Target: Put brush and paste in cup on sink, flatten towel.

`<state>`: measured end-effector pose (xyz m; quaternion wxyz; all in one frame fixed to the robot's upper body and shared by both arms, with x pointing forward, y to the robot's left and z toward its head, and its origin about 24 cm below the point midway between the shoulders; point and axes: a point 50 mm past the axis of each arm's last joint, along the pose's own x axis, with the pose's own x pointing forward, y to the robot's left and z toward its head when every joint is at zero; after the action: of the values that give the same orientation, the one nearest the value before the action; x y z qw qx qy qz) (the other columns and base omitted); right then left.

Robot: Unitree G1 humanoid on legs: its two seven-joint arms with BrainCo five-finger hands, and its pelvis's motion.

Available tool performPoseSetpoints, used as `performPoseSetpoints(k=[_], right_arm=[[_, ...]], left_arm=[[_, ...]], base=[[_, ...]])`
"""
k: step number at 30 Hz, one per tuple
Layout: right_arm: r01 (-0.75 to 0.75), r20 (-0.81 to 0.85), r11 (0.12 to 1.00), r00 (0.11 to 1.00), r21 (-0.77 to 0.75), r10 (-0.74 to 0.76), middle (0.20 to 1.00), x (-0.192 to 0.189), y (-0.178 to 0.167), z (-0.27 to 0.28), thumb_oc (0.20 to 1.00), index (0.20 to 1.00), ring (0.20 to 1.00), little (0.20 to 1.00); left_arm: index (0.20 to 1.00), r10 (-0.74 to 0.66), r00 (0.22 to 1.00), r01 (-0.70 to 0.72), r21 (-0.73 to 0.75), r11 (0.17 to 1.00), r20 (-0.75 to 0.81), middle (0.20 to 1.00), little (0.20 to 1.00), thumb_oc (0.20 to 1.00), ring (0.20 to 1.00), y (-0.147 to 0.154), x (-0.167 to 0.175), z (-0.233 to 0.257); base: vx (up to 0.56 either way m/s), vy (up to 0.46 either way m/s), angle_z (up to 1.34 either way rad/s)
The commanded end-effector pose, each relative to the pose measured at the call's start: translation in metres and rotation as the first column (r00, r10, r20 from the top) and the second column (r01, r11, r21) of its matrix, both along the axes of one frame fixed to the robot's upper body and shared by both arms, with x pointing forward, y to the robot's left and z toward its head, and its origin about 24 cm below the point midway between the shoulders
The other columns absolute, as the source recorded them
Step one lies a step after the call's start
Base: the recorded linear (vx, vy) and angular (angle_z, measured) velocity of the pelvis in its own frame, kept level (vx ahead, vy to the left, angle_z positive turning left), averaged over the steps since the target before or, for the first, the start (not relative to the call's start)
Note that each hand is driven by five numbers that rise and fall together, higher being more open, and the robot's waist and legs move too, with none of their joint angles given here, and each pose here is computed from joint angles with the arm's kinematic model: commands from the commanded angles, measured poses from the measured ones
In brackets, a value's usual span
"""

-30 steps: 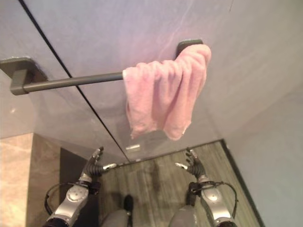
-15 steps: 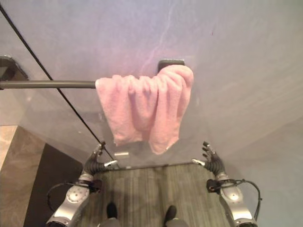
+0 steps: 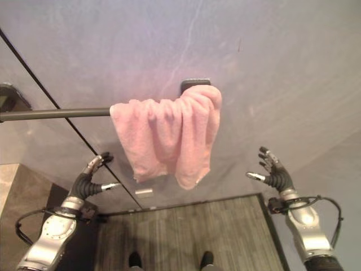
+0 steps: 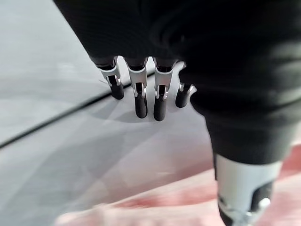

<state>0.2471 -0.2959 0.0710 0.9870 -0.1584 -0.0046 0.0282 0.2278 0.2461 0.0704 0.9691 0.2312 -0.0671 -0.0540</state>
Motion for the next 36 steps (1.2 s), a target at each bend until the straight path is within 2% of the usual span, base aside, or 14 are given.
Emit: performPoseSetpoints(k=[1, 7, 12, 15, 16, 22, 23, 24, 25, 26, 32, 36], right_arm=[[-0.085, 0.142, 0.996, 0.986, 0.018, 0.081, 1.000, 0.025, 0.002, 0.042, 1.000, 1.000, 1.000, 1.000], [-0.174, 0.127, 0.985, 0.977, -0.008, 0.174, 1.000, 0.058, 0.022, 0.058, 1.000, 1.000, 1.000, 1.000], [-0.317, 0.108, 0.948, 0.944, 0.036, 0.312, 1.000, 0.080, 0.056, 0.067, 1.000, 1.000, 1.000, 1.000], [-0.365, 0.095, 0.931, 0.928, 0.028, 0.361, 1.000, 0.087, 0.068, 0.070, 1.000, 1.000, 1.000, 1.000], [-0.399, 0.076, 0.917, 0.915, 0.008, 0.397, 1.000, 0.096, 0.080, 0.075, 1.000, 1.000, 1.000, 1.000], [-0.433, 0.092, 0.901, 0.897, -0.004, 0.432, 1.000, 0.112, 0.106, 0.086, 1.000, 1.000, 1.000, 1.000], [-0.437, 0.100, 0.900, 0.895, -0.012, 0.436, 1.000, 0.114, 0.111, 0.089, 1.000, 1.000, 1.000, 1.000], [-0.417, 0.116, 0.909, 0.902, -0.005, 0.415, 0.564, 0.118, 0.115, 0.090, 0.564, 0.564, 0.564, 0.564], [-0.404, 0.131, 0.915, 0.907, -0.002, 0.400, 0.238, 0.119, 0.117, 0.091, 0.238, 0.238, 0.238, 0.238], [-0.388, 0.151, 0.922, 0.912, 0.004, 0.383, 0.200, 0.120, 0.118, 0.094, 0.200, 0.200, 0.200, 0.200], [-0.405, 0.216, 0.914, 0.895, 0.032, 0.389, 0.200, 0.112, 0.131, 0.093, 0.200, 0.200, 0.200, 0.200], [-0.455, 0.278, 0.890, 0.855, -0.004, 0.438, 0.200, 0.089, 0.133, 0.095, 0.200, 0.200, 0.200, 0.200]], left_arm=[[1.000, -0.117, 0.974, 0.129, -0.050, 0.990, 0.192, 1.000, 1.000, 1.000, 1.000, -0.009, 0.020, 0.044], [1.000, -0.169, 0.964, 0.191, -0.094, 0.977, 0.203, 1.000, 1.000, 1.000, 1.000, -0.031, 0.042, 0.047], [1.000, -0.222, 0.956, 0.248, -0.121, 0.961, 0.190, 1.000, 1.000, 1.000, 1.000, -0.054, 0.053, 0.043], [1.000, -0.232, 0.957, 0.257, -0.140, 0.956, 0.176, 1.000, 1.000, 1.000, 1.000, -0.061, 0.057, 0.040], [1.000, -0.257, 0.953, 0.284, -0.174, 0.943, 0.163, 1.000, 1.000, 1.000, 1.000, -0.072, 0.061, 0.037], [1.000, -0.304, 0.938, 0.335, -0.211, 0.918, 0.165, 1.000, 1.000, 1.000, 1.000, -0.100, 0.078, 0.042], [0.862, -0.313, 0.938, 0.340, -0.217, 0.915, 0.153, 0.862, 0.862, 0.862, 0.862, -0.104, 0.080, 0.040], [0.222, -0.315, 0.936, 0.344, -0.226, 0.911, 0.157, 0.222, 0.222, 0.222, 0.222, -0.109, 0.083, 0.043], [0.200, -0.311, 0.936, 0.342, -0.225, 0.912, 0.164, 0.200, 0.200, 0.200, 0.200, -0.111, 0.083, 0.044], [0.200, -0.306, 0.936, 0.340, -0.231, 0.911, 0.172, 0.200, 0.200, 0.200, 0.200, -0.111, 0.084, 0.046], [0.200, -0.257, 0.951, 0.291, -0.220, 0.931, 0.169, 0.200, 0.200, 0.200, 0.200, -0.098, 0.079, 0.043], [0.200, -0.210, 0.965, 0.244, -0.239, 0.940, 0.160, 0.200, 0.200, 0.200, 0.200, -0.082, 0.068, 0.038]], base=[[0.03, -0.019, 0.01], [0.00, -0.010, 0.01], [0.03, -0.032, -0.01], [0.01, -0.011, 0.01], [0.03, -0.037, 0.03], [0.01, -0.012, 0.09], [0.00, 0.000, 0.00], [0.00, 0.000, 0.00], [0.00, 0.000, 0.00], [0.00, 0.000, 0.00], [0.00, 0.004, -0.01], [0.02, 0.022, 0.02]])
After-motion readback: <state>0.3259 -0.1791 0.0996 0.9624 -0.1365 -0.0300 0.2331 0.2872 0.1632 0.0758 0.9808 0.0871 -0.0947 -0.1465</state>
